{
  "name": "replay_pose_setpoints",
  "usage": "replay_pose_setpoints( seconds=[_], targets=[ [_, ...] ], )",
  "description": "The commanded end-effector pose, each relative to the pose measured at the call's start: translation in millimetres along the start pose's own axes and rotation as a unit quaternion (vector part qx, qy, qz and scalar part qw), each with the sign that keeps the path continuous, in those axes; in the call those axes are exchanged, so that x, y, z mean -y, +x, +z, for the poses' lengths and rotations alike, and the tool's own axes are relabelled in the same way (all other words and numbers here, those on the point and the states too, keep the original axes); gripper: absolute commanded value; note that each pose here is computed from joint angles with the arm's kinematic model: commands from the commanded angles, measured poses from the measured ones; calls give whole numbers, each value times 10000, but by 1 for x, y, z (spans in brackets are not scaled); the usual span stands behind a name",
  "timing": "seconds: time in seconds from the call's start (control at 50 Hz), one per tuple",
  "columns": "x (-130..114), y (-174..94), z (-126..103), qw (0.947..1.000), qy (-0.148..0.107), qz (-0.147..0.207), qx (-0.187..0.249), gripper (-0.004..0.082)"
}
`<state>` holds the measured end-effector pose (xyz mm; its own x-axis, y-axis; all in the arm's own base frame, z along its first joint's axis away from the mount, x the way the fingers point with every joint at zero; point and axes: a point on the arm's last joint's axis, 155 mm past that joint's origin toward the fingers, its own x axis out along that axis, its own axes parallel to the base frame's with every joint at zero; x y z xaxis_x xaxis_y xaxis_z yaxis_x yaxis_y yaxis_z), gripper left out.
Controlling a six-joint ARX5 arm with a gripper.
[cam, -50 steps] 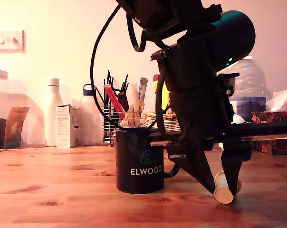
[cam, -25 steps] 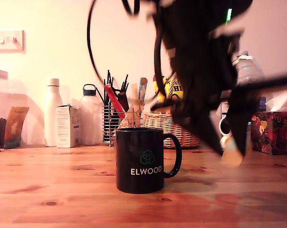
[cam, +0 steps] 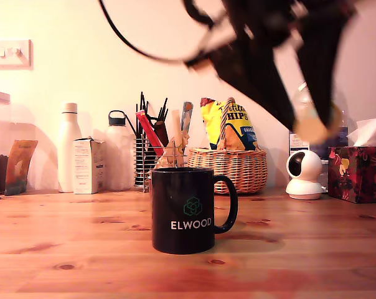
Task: Pick up the coffee capsules from the table one by one and drop them inside the nearest coffee cup
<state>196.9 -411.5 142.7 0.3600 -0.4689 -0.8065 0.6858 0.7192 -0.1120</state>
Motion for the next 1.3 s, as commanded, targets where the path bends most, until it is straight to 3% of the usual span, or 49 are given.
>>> replay_pose_setpoints(
  seconds=[0.0,0.38,0.84,0.96,1.12,1.14,1.26,1.28],
  targets=[
    [-1,-3,-1,9999,99,40,-1,142],
    [-28,-31,-6,9987,154,470,122,142],
    [-90,-39,-28,9962,-227,776,323,142],
    [-106,-37,-31,9966,-260,697,368,142],
    [-114,-31,-24,9979,-269,327,493,142],
    [-115,-31,-23,9981,-136,304,509,142],
    [-125,-31,-12,9973,-145,200,687,142],
    [-127,-31,-10,9972,-10,198,719,142]
  ],
)
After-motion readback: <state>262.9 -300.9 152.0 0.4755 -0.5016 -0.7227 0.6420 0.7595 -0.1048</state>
